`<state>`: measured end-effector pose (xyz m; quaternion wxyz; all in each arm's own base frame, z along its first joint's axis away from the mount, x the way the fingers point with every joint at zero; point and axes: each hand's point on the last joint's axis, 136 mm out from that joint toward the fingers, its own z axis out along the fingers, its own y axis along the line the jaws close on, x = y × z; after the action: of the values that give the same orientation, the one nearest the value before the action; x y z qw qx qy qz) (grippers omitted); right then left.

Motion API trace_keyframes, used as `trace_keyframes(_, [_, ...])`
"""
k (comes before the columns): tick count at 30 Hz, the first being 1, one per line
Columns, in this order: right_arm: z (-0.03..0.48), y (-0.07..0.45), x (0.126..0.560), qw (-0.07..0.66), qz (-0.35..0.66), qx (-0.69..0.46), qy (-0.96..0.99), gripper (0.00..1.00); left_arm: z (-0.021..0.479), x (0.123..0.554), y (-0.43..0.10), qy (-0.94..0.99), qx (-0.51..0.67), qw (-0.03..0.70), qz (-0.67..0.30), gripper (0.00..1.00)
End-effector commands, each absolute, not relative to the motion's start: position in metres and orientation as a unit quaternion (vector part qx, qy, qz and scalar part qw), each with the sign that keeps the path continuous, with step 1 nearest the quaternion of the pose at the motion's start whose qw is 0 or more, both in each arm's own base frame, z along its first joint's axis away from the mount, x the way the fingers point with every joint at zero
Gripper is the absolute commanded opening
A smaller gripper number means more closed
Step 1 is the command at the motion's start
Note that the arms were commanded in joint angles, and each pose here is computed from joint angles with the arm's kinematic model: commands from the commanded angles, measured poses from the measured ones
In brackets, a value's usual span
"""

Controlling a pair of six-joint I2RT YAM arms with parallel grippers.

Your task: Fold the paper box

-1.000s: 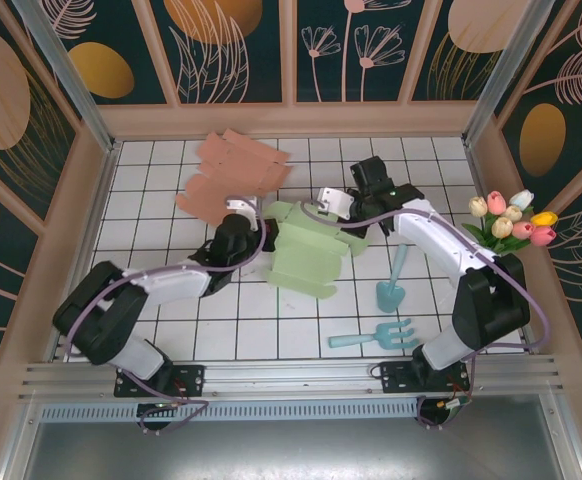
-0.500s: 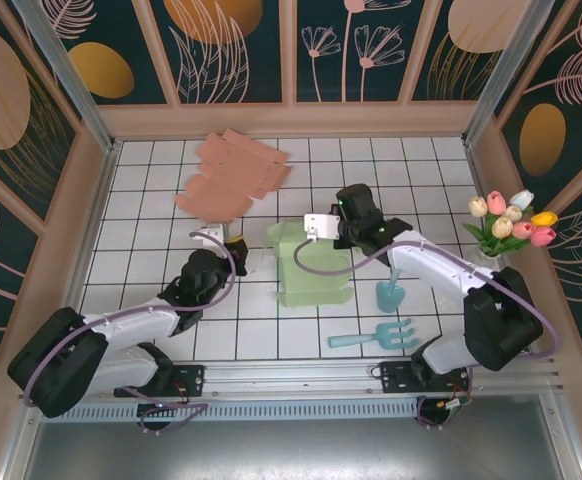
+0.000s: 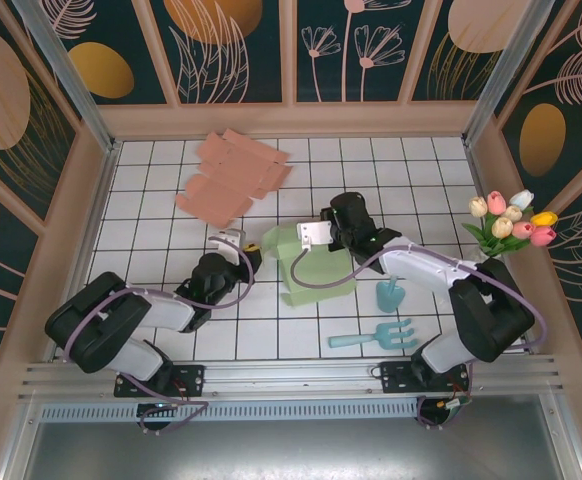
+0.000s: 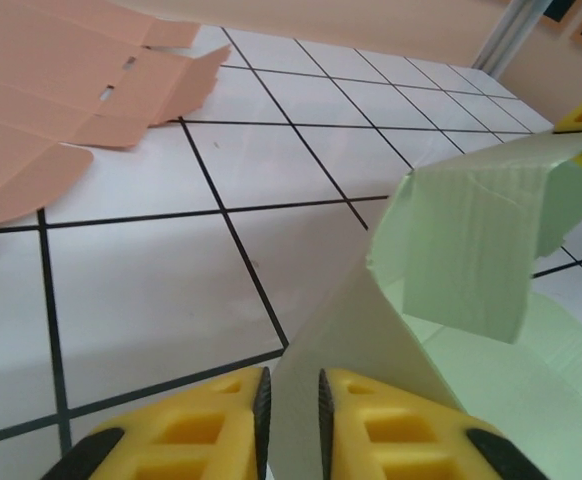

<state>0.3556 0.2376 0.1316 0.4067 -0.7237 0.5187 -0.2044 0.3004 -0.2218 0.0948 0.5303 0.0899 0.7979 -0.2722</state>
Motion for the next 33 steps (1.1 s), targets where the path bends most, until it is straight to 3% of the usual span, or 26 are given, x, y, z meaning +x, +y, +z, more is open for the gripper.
trace_keyframes(1, [0.129, 0.234, 0.363, 0.420, -0.234, -0.720, 0.500, 0.00, 0.111, 0.300, -0.228, 0.771, 0.109, 0.556, -0.292, 0.26])
trace_keyframes(11, [0.132, 0.231, 0.369, 0.474, -0.306, -0.700, 0.437, 0.00, 0.092, 0.302, -0.227, 0.780, 0.130, 0.553, -0.262, 0.29])
trace_keyframes(33, [0.112, 0.232, 0.369, 0.462, -0.292, -0.709, 0.446, 0.00, 0.081, 0.306, -0.269, 0.763, 0.187, 0.527, -0.324, 0.34])
